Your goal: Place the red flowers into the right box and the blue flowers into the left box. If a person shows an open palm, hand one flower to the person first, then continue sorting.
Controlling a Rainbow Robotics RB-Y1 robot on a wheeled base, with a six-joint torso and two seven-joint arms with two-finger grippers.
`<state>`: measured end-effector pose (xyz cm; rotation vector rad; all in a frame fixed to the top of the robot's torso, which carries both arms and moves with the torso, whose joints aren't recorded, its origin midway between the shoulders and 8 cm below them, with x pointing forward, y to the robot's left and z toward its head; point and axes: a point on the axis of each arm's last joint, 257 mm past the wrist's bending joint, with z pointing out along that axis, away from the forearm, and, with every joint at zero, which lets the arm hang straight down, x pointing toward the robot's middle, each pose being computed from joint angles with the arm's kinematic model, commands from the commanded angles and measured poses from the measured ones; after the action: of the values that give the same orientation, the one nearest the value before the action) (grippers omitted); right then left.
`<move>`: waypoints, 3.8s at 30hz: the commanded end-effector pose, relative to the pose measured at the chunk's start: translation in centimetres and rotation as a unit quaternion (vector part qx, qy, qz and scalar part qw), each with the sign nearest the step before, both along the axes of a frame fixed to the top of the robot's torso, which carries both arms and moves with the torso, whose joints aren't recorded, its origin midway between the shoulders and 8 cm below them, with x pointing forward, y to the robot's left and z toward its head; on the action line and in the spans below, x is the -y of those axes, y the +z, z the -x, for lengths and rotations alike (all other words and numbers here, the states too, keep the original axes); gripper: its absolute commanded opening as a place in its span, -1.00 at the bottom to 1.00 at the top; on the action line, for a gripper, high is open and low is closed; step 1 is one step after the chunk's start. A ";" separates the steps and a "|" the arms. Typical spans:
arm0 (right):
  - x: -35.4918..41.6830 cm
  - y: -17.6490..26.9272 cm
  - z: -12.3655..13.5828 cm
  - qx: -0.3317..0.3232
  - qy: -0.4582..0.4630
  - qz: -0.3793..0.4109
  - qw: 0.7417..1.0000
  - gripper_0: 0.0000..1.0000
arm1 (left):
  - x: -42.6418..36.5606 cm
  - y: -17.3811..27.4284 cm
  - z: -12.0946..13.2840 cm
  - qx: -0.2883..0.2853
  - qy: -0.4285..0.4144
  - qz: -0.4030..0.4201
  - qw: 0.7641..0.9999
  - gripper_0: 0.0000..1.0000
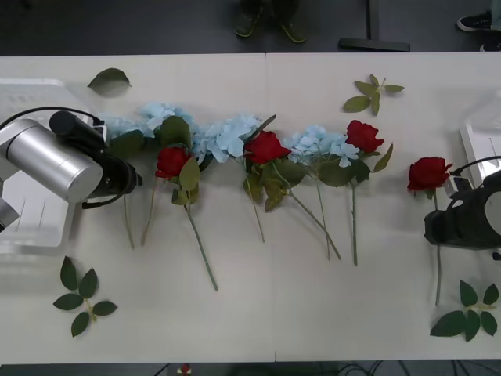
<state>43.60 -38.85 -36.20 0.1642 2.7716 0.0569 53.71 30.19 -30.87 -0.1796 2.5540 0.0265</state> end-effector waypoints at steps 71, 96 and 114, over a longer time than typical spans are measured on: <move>17.5 17.4 -5.6 0.080 -0.003 0.071 0.994 0.66 | -26.2 13.1 1.5 0.026 0.081 -0.236 0.968 -1.00; -5.9 16.6 -3.9 0.025 -0.039 -0.053 0.998 0.67 | -26.6 10.2 2.7 -0.019 0.050 -0.263 0.963 0.63; -14.1 8.4 -7.3 0.065 -0.073 -0.020 0.995 0.67 | -15.9 13.7 2.6 -0.010 -0.046 -0.236 0.971 1.00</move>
<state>49.00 -25.18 -29.64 0.3499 2.6835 0.0761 50.69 47.85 -19.16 0.0730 2.5189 0.6325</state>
